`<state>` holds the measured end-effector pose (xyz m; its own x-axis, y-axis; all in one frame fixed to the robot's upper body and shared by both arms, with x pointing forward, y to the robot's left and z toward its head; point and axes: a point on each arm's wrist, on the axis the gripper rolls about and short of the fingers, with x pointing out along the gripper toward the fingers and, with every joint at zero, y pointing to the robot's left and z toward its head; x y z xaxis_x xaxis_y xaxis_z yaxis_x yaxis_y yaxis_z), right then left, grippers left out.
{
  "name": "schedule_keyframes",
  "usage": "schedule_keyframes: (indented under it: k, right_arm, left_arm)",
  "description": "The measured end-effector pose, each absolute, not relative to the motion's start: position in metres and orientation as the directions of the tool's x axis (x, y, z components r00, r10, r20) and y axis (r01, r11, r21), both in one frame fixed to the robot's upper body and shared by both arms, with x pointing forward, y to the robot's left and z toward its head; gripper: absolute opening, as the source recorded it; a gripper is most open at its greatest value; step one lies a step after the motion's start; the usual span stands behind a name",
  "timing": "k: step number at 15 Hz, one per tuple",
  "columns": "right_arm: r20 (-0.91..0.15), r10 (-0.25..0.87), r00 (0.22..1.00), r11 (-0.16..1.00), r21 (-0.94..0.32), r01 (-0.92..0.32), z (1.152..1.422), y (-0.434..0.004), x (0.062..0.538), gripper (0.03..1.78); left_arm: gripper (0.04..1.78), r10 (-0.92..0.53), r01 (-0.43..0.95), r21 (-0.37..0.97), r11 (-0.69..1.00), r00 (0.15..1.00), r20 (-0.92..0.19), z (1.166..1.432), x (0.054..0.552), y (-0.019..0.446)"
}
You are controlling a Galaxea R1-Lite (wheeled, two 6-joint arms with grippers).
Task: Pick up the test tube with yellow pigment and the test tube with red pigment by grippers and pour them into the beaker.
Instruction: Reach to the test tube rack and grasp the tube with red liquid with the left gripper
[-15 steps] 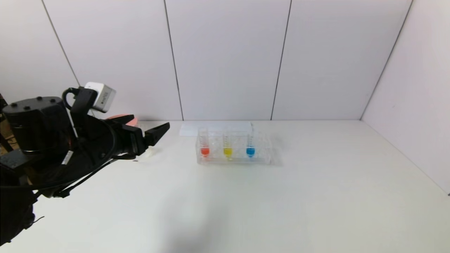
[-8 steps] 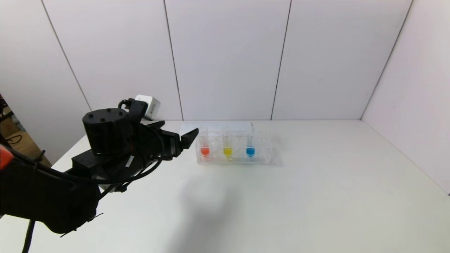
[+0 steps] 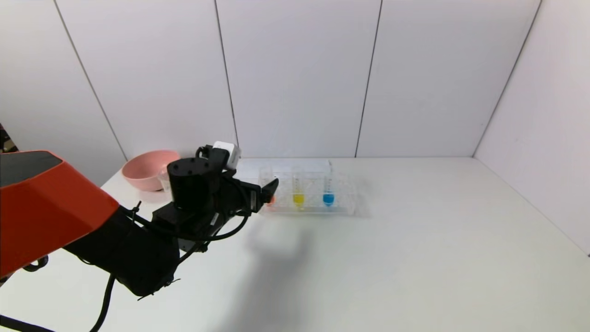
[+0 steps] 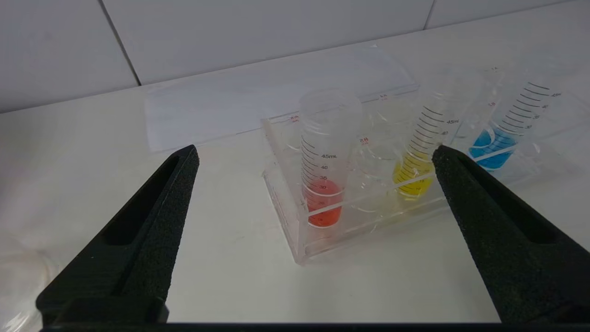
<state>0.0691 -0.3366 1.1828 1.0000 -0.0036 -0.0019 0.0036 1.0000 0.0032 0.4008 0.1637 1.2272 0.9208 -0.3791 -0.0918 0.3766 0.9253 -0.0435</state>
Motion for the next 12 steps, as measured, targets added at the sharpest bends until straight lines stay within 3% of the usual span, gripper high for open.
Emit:
schedule_keyframes:
  k: [6, 12]
  right_arm:
    - [-0.002, -0.004, 1.0, 1.0, 0.003, 0.004, 1.183, -0.337, 0.069, 1.7]
    - [-0.002, -0.003, 1.0, 1.0, 0.003, 0.003, 1.183, -0.337, 0.069, 1.7]
  left_arm:
    - [1.77, -0.307, 0.306, -0.045, 0.951, 0.951, -0.018, 1.212, 0.415, 0.149]
    - [1.77, -0.276, 0.275, -0.036, 0.961, 0.96, -0.045, 1.192, 0.423, 0.141]
